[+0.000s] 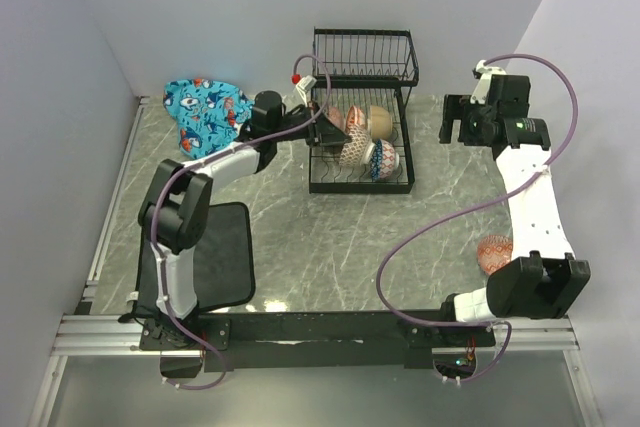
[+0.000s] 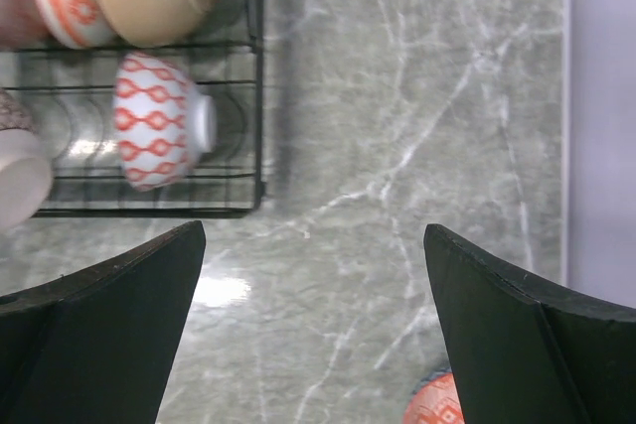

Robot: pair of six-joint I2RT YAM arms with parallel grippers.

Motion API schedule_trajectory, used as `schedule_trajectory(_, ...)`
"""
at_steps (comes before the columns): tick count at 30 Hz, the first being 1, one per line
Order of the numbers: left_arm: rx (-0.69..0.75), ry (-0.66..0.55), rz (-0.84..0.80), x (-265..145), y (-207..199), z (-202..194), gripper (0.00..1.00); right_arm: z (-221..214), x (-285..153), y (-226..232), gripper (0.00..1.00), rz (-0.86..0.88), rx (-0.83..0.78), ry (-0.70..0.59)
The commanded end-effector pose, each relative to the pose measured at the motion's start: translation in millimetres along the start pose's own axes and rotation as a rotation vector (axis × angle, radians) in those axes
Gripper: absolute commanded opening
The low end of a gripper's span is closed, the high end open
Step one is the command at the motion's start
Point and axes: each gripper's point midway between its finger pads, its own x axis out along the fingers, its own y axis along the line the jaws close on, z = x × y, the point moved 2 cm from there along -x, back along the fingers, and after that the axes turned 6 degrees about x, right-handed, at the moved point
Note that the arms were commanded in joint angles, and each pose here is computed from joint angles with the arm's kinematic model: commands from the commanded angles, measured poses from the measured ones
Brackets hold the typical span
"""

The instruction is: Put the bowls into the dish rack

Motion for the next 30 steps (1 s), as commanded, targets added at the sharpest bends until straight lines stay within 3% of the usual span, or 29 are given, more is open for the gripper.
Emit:
schedule_trajectory(1, -0.008, -0.124, -0.200, 4, -52, 33, 0.01, -4, 8, -18, 0.99, -0.081, -0.038, 0.019)
schedule_trajectory(16, -0.332, -0.187, 0.035, 28, 17, 21, 0.01, -12, 22, -22, 0.99, -0.093, -0.042, 0.066)
schedule_trajectory(30, -0.471, -0.189, 0.145, 46, 51, -2, 0.01, -13, 29, -22, 0.99, -0.092, -0.033, 0.080)
